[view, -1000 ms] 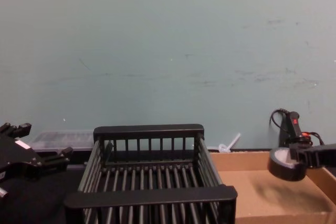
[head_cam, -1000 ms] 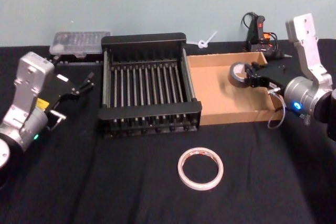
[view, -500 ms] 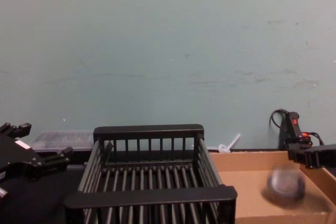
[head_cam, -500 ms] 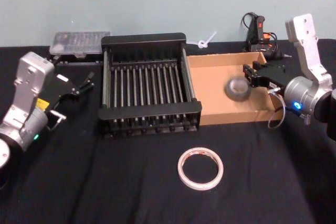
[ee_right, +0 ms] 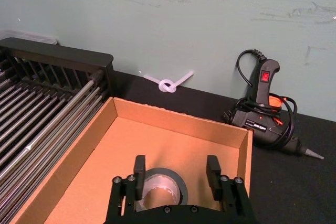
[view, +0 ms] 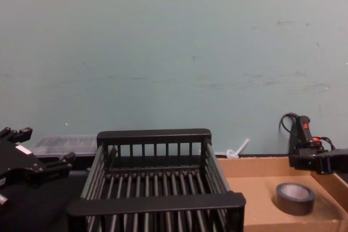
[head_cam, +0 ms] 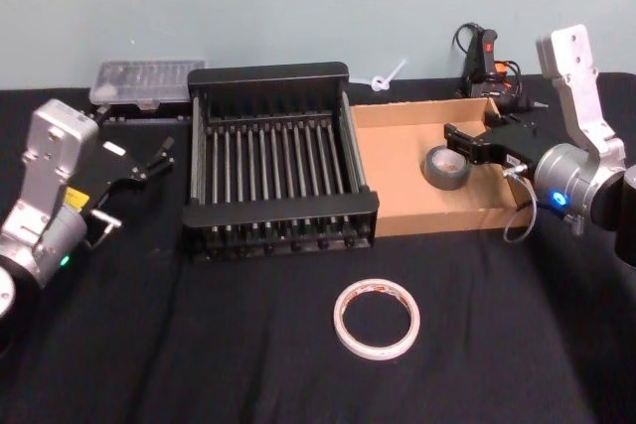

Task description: Pick up the white tape and place it into the black box , Pick up the silver tape and place it into the brown box.

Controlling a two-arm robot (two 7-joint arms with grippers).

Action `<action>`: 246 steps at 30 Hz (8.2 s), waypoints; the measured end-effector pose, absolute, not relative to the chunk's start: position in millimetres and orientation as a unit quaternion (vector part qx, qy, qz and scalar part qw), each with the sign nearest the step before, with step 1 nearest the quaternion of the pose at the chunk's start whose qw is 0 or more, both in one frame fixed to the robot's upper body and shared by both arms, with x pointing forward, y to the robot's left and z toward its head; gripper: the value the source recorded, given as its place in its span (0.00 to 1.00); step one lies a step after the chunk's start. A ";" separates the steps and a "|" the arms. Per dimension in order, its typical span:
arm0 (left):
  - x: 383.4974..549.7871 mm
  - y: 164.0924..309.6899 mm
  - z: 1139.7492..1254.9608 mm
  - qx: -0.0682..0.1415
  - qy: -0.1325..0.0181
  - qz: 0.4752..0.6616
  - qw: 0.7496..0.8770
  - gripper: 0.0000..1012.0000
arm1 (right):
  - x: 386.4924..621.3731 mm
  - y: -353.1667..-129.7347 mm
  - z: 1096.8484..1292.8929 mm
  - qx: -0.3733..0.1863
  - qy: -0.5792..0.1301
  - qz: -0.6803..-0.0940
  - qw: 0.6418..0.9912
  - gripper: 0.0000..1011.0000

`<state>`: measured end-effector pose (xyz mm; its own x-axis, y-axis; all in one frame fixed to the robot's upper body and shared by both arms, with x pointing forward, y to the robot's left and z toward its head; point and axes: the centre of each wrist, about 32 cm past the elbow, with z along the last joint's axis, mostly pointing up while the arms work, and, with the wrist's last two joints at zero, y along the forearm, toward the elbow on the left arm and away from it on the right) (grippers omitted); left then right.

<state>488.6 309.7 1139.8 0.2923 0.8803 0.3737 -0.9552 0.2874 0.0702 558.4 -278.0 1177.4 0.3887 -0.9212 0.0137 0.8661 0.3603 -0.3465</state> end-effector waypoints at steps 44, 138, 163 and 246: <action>488.6 309.7 1139.8 0.141 -0.132 0.580 0.791 0.99 | 496.9 -298.4 1198.9 -0.139 0.058 -0.469 0.870 0.99; 488.6 309.7 1139.8 0.142 -0.132 0.580 0.791 0.99 | 454.9 -252.4 1126.7 -0.227 0.060 -0.319 0.918 0.88; 488.6 309.7 1139.8 0.141 -0.132 0.580 0.791 0.99 | 454.8 -252.4 1127.1 -0.227 0.061 -0.318 0.919 0.13; 488.6 309.7 1139.8 0.141 -0.132 0.580 0.791 0.99 | 587.1 -200.6 1197.3 -0.152 -0.005 -0.358 0.921 0.09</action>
<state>488.6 309.7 1139.8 0.2923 0.8803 0.3737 -0.9552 0.2873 0.0703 587.1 -200.6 1197.3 0.7442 -0.6574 0.1180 0.6606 0.6982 -0.2759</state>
